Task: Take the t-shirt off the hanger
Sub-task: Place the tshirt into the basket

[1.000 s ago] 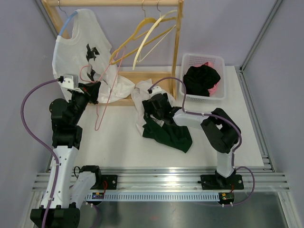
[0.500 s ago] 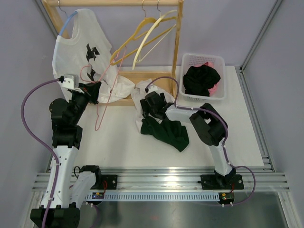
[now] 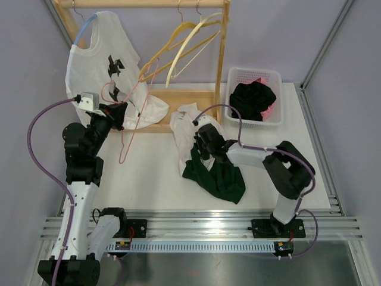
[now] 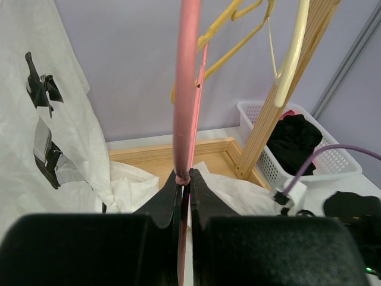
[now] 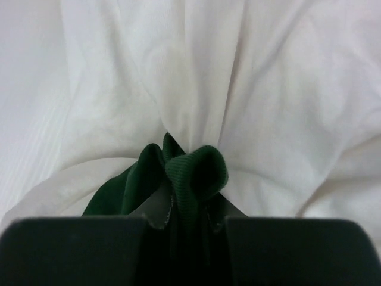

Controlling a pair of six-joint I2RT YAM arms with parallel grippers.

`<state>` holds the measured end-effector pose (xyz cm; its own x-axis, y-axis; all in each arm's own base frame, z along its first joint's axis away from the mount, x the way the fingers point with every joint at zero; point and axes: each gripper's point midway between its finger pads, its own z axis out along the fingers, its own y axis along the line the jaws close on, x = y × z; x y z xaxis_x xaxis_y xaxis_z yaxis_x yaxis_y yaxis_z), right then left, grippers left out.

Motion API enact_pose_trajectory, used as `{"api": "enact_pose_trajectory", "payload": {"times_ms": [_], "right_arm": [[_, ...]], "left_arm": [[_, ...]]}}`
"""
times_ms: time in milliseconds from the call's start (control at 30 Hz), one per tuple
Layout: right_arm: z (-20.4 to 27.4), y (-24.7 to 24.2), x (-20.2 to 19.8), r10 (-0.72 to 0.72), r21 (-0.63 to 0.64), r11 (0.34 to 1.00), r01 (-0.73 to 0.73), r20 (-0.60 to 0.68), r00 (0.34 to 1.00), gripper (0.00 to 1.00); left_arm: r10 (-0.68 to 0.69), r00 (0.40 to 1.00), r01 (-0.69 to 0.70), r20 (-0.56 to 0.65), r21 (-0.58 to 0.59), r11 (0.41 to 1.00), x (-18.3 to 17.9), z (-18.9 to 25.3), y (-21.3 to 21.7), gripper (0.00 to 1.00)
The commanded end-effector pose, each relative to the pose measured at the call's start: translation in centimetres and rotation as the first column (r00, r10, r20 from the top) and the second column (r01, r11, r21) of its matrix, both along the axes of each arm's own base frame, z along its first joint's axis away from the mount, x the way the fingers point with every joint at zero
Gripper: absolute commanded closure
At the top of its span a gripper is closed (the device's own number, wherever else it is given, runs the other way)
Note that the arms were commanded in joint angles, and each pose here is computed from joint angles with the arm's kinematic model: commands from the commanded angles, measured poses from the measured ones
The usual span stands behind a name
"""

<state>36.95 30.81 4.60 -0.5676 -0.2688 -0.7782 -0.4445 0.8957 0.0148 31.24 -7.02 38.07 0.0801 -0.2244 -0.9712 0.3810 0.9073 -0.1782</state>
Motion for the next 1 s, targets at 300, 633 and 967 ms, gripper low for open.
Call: {"api": "enact_pose_trajectory", "payload": {"times_ms": [300, 633, 967], "right_arm": [[17.9, -6.6, -7.0, -0.089, 0.378, 0.924, -0.054, 0.353, 0.932, 1.0], [28.2, -12.6, -7.3, -0.322, 0.441, 0.892, 0.097, 0.471, 0.821, 1.0], [37.8, -15.6, -2.0, -0.477, 0.388, 0.875, 0.29, 0.588, 0.653, 1.0]], "left_arm": [[-0.022, 0.998, 0.022, 0.06, -0.005, 1.0, -0.1, 1.3, -0.3, 1.0], [-0.017, 0.997, 0.018, 0.073, -0.007, 1.0, -0.6, 1.7, -0.3, 1.0], [-0.016, 0.997, 0.017, 0.078, -0.009, 1.0, -0.8, 1.8, -0.3, 1.0]]}}
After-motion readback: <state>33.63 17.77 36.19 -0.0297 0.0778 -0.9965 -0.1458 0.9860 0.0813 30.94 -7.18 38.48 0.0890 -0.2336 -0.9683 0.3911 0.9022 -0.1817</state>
